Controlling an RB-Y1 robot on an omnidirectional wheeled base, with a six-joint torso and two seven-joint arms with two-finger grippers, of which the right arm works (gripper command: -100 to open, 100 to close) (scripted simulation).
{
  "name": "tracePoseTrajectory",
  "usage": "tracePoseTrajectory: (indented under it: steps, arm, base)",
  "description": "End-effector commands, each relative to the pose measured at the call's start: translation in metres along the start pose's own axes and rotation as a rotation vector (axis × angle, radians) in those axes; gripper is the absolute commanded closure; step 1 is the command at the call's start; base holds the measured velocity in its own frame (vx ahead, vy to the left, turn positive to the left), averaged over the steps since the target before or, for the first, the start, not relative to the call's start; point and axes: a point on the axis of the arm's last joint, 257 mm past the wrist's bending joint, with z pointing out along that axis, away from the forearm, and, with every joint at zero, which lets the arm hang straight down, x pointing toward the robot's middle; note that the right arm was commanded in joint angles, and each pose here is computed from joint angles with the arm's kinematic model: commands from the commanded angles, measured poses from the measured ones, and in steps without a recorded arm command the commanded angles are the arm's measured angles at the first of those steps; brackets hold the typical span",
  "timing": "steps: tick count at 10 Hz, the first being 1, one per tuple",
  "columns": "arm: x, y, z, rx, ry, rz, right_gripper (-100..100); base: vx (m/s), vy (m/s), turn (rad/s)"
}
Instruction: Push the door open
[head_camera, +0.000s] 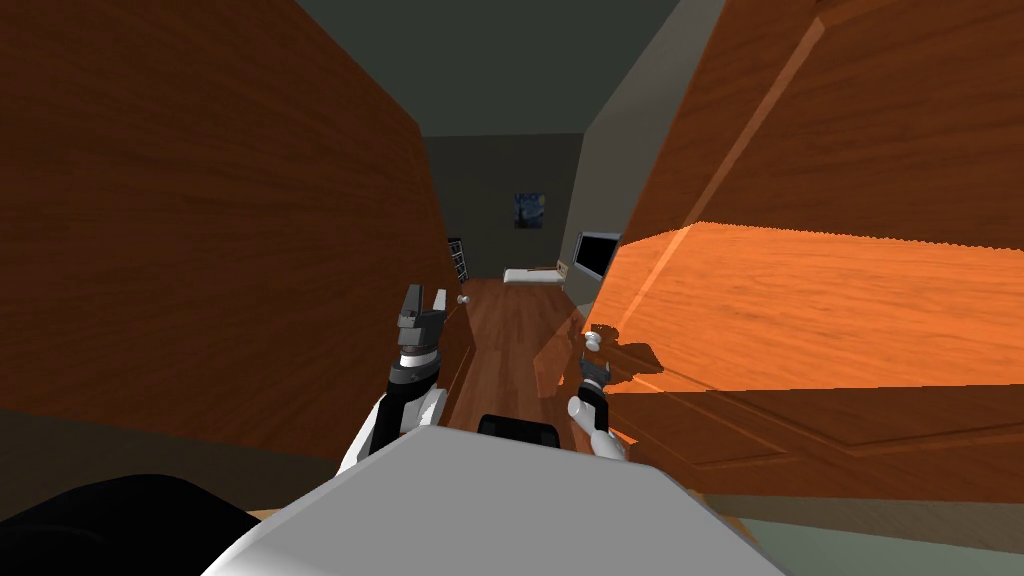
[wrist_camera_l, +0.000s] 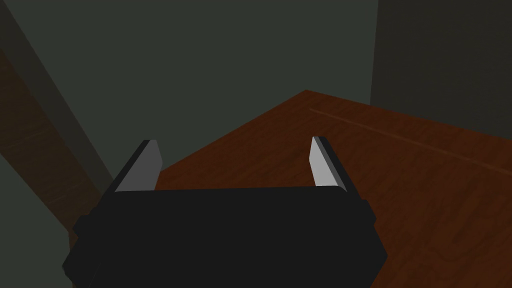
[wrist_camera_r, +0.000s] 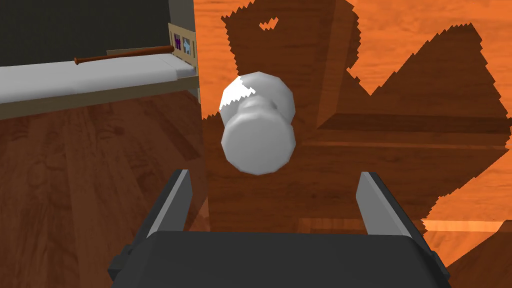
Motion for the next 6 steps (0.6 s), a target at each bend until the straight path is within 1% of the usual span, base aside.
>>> tracePoseTrajectory:
  steps: [1,3,4,5,6]
  arm:
    - [0.0006,0.0071,0.0041,-0.007,0.006,-0.005,-100]
    - [-0.0013,0.0068,0.0023,-0.01,0.002,0.003,-100]
    - [-0.0035,0.0028,-0.0007,-0.011,-0.005,0.014,-100]
    - [-0.002,0.0052,0.001,-0.01,-0.001,0.008,-100]
    - [-0.002,0.0052,0.001,-0.01,-0.001,0.008,100]
  base:
    - [0.174,-0.119,0.027]
    - [0.223,-0.102,0.029]
    - [0.199,-0.113,0.026]
    - [0.091,-0.049,0.013]
    - [-0.008,0.006,-0.004]
